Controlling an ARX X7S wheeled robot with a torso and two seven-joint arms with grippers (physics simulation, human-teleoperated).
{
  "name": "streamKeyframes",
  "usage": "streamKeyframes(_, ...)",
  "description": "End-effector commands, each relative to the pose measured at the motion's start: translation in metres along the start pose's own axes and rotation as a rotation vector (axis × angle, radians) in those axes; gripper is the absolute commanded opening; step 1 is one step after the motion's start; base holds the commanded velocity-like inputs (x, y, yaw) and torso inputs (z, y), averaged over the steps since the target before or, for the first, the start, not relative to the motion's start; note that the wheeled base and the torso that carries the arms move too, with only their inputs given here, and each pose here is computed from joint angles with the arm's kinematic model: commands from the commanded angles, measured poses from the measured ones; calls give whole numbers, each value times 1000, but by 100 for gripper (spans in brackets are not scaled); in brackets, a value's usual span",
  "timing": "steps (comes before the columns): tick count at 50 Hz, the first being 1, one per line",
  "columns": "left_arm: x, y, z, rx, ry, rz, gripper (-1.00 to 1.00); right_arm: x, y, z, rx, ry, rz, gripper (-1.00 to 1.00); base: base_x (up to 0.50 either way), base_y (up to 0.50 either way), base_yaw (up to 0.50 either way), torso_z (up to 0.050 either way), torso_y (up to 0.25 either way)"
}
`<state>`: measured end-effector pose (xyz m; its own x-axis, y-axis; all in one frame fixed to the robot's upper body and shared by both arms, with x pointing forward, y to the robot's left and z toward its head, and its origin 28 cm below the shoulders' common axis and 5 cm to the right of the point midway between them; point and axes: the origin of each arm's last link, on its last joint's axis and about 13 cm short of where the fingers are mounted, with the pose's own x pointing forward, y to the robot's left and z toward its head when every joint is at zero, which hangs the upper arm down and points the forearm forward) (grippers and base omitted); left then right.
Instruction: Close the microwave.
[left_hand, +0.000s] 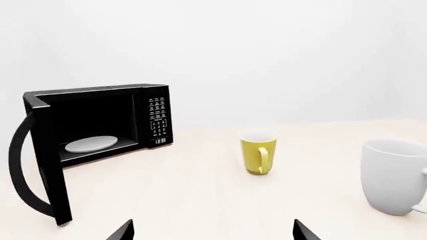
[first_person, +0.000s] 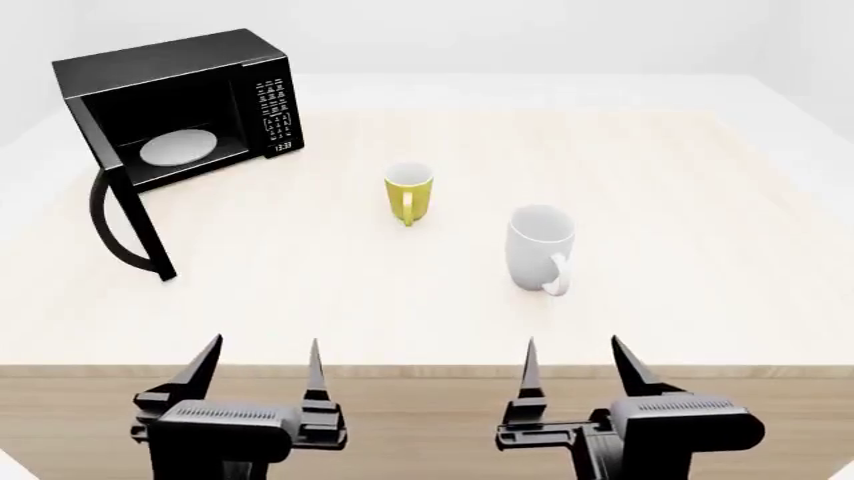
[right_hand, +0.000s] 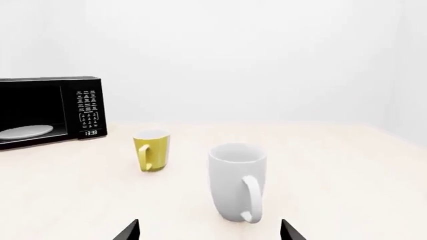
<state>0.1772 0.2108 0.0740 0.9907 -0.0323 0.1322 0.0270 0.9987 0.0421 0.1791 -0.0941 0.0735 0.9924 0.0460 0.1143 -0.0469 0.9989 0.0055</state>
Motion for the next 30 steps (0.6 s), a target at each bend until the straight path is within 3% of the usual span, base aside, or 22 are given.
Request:
streamKeyframes(1,-1,7,19,-6,-54,29,100,-11,1,24,32,-68,24,100,0,0,0,0,0)
streamKeyframes(13,-2,6,20,-8,-54,25,100,-14,1,29,73,-93,35,100,0,0,0,0,0)
streamKeyframes(30,-1,7,21,-8,-60,22,100,-15,0,34,82,-106,23,100,0,500,0,0,0)
